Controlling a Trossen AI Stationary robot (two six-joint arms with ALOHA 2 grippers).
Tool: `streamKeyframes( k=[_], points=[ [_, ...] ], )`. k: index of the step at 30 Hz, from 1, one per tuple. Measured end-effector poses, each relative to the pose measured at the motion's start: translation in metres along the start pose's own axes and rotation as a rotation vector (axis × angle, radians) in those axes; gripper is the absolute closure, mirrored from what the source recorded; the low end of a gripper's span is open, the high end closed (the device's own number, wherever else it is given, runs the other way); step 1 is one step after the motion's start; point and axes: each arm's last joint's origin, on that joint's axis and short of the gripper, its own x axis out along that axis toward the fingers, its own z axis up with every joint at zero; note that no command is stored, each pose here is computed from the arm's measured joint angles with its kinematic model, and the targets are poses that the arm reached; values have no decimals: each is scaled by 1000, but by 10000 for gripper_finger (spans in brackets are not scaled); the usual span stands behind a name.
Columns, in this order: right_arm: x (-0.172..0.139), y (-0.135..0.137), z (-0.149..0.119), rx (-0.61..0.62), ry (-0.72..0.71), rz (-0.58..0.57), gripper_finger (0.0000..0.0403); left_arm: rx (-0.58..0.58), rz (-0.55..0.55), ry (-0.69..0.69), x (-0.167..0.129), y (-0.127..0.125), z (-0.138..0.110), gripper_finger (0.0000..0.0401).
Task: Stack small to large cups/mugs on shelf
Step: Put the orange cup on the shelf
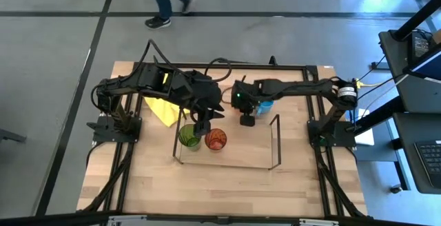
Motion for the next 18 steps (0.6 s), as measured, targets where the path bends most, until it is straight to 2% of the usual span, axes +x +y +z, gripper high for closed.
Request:
streamKeyframes(
  k=[5,10,15,18],
  points=[
    [-21,19,4,-69,-44,-98,390,9,39,-9,0,-3,0,309],
    [-40,36,1,-70,-61,-66,395,9,63,13,7,-3,-3,309],
    [-59,68,-4,-127,-82,-36,393,9,72,56,18,-2,-9,309],
    [-69,85,-6,-114,-108,-15,393,-16,80,91,28,-2,-14,309]
  ],
)
